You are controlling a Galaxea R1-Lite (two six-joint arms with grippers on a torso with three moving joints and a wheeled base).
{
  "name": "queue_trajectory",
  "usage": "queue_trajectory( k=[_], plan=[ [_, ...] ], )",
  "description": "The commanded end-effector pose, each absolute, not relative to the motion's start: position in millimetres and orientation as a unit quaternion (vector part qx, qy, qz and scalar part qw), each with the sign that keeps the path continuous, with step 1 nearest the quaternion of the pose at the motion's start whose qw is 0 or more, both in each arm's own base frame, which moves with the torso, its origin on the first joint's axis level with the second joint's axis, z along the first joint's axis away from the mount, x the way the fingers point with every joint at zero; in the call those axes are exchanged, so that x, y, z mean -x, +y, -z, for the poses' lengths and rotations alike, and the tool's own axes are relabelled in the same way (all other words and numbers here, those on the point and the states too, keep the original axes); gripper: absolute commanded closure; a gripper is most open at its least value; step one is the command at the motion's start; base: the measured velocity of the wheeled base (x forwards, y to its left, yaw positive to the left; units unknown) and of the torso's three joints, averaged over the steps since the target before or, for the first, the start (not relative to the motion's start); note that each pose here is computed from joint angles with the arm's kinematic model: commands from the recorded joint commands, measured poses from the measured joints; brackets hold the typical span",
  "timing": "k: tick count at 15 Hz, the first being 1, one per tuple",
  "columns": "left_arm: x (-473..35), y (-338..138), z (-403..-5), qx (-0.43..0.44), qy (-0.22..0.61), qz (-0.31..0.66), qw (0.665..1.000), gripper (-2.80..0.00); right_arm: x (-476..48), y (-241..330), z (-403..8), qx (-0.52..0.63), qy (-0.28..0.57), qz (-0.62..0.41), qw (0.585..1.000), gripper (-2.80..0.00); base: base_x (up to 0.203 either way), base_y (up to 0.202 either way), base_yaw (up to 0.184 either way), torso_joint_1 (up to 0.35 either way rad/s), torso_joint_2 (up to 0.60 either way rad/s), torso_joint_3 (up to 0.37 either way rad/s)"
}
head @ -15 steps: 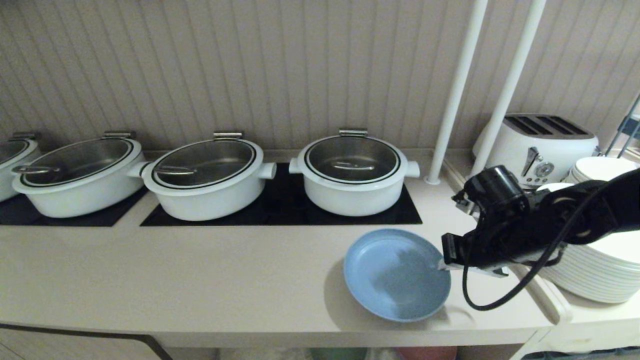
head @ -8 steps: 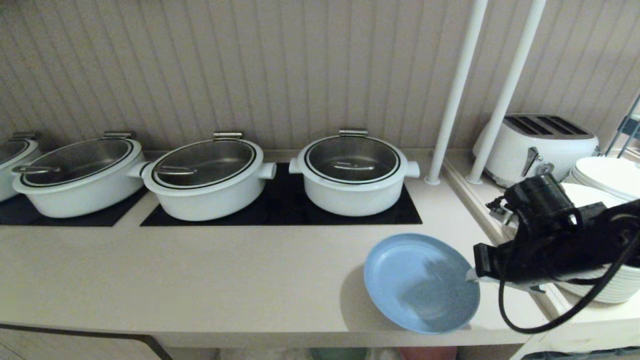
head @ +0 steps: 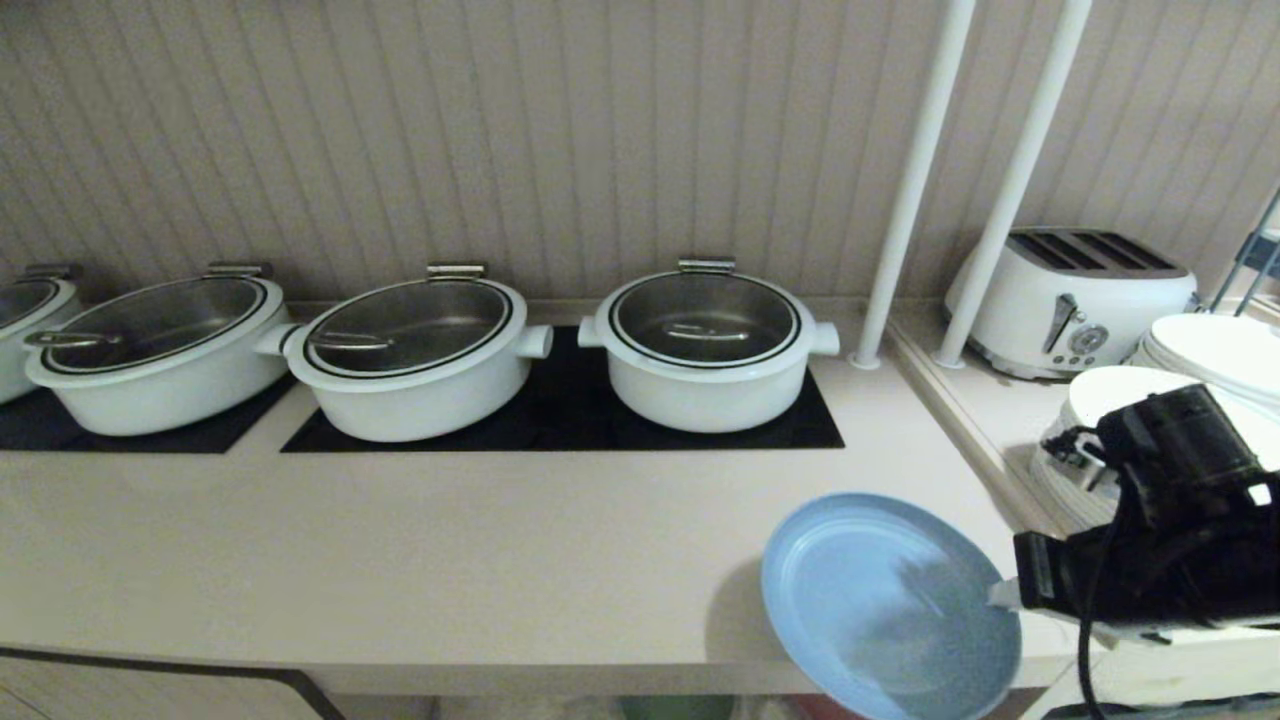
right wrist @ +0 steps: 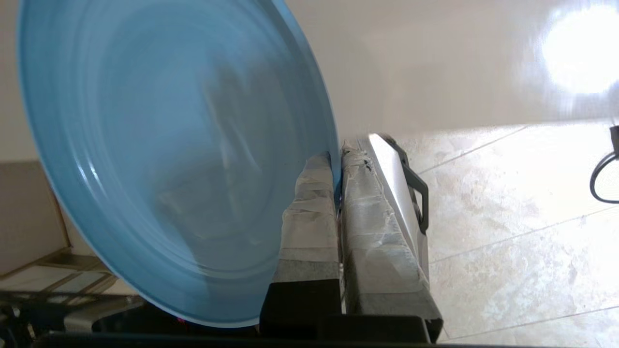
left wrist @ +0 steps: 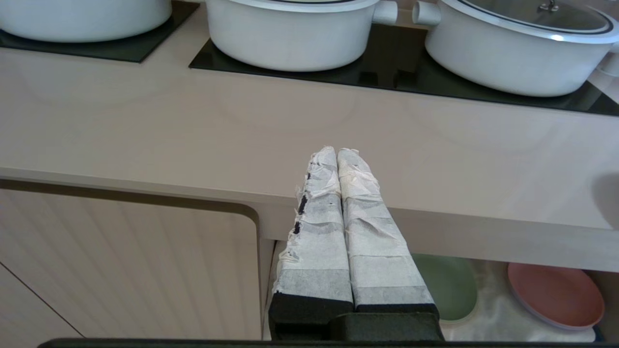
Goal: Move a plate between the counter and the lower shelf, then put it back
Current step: Put the plate in the cupboard
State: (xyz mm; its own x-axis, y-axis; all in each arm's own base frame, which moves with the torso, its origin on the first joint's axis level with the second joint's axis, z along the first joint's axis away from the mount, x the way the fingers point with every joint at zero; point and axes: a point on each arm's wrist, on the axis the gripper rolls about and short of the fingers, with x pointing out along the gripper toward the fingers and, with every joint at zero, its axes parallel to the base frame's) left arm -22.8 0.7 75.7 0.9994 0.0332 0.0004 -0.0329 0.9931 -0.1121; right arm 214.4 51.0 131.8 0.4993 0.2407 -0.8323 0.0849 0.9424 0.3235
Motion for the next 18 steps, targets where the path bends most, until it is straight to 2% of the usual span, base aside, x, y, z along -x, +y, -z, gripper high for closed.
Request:
queue_trajectory(
  k=[1,18],
  plan=[
    [23,1,-76,0.057,-0.001,-0.017,0.998,0.00,-199,47,-135,-0.167,0.490,-0.047,0.854,0.00,0.000,0.000,0.000,0.000,0.00,0.000],
    [23,1,-76,0.057,-0.002,-0.017,0.998,0.00,-118,28,-122,-0.174,0.481,-0.044,0.858,0.00,0.000,0.000,0.000,0.000,0.00,0.000]
  ],
)
